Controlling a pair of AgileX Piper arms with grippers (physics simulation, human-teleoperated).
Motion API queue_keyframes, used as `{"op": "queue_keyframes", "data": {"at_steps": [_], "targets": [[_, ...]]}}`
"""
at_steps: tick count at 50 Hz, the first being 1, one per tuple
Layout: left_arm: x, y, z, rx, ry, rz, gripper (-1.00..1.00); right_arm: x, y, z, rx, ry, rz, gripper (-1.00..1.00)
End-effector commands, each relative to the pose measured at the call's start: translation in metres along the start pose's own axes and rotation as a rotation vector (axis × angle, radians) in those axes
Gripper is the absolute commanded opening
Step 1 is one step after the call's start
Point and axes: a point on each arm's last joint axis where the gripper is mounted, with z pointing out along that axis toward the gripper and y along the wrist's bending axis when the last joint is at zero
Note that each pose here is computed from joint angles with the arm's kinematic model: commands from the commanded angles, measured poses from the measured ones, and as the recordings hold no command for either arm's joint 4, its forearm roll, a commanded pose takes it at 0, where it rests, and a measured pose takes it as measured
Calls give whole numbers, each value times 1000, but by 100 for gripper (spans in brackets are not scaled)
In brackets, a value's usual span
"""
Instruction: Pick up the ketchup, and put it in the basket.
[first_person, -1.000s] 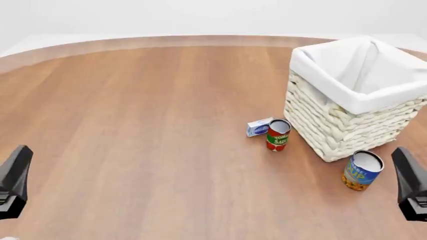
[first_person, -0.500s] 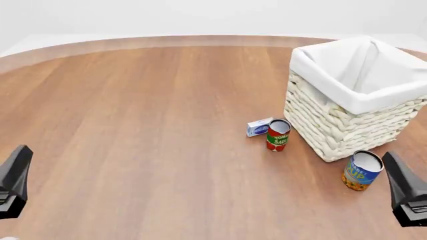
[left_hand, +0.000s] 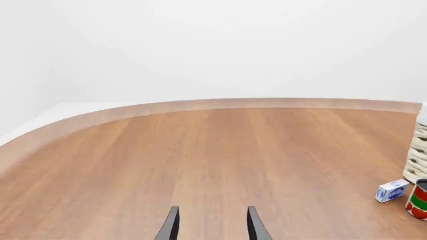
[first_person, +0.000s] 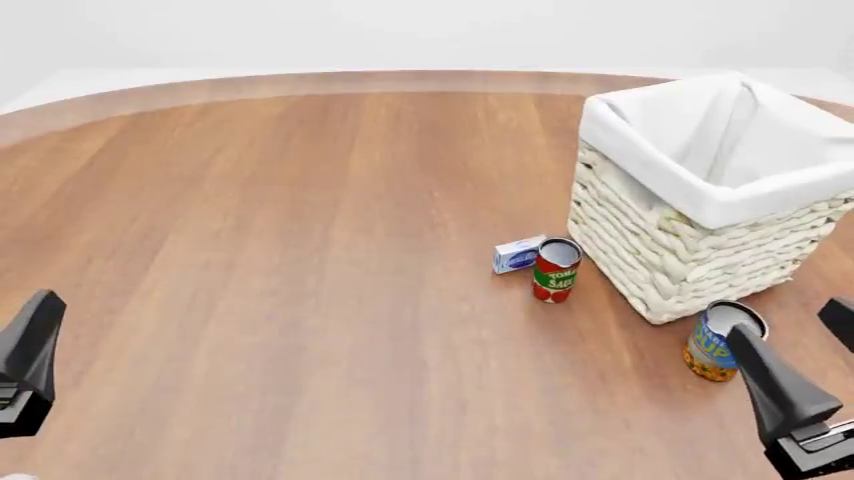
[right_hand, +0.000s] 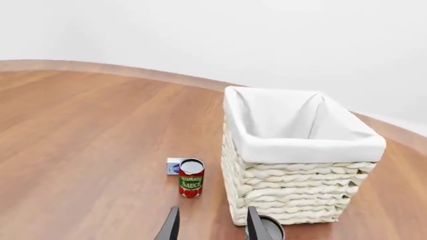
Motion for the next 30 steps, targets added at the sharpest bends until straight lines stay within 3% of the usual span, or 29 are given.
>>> {"op": "queue_keyframes", "data": {"at_steps": [1,19,30], "targets": [[0,0,0,0,0,0,100,2,4,0,-62,19,-10,100],[0,0,0,0,0,0,100,3,8,-1,-148,26,-47,100],[0,0,0,0,0,0,100,1,13,-1,-220,8,-3,100]]}}
